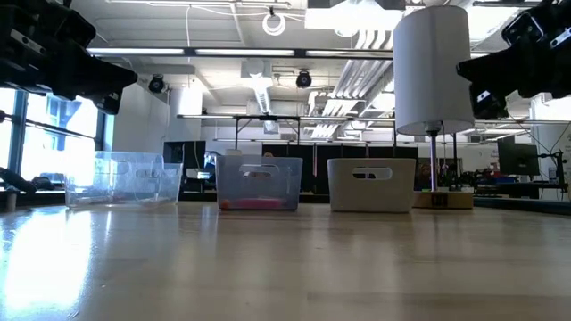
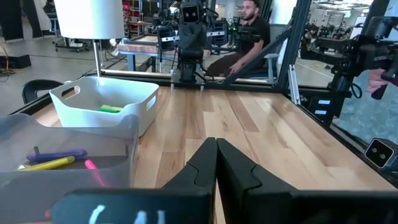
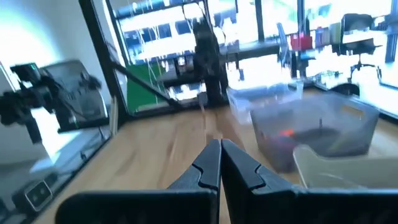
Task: Pick & Place Markers
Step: Return to Home Position
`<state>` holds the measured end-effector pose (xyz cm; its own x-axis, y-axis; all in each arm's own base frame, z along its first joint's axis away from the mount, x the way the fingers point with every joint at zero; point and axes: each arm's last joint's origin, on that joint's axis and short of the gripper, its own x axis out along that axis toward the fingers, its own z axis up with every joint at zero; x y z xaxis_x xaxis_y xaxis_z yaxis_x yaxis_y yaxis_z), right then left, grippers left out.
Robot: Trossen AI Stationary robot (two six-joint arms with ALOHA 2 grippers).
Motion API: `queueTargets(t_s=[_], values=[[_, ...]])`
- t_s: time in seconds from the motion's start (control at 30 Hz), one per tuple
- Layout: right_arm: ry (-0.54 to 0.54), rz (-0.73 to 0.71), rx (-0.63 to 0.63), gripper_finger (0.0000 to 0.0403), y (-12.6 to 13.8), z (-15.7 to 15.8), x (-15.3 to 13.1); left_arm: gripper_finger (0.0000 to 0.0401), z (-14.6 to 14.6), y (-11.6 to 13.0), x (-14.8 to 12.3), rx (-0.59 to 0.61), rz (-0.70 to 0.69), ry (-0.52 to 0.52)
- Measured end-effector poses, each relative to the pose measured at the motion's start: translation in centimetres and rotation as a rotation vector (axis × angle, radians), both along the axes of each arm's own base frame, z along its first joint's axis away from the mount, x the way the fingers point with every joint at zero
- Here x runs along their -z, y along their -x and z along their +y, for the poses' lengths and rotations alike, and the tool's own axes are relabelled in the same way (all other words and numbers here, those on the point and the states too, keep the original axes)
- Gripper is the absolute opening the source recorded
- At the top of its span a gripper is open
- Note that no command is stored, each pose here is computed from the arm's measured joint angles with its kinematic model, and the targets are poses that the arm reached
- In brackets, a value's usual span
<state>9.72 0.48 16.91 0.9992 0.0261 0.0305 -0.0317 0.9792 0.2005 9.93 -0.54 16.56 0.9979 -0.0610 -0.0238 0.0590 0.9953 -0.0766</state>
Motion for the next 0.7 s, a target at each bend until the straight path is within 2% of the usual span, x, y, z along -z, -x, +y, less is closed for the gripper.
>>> queueTargets(t_s=[0.7], values=[[-0.003, 0.025, -0.018, 0.0001, -0.12, 0.06, 0.17, 0.0001, 0.0, 0.0, 0.01, 0.0, 0.001, 0.0]])
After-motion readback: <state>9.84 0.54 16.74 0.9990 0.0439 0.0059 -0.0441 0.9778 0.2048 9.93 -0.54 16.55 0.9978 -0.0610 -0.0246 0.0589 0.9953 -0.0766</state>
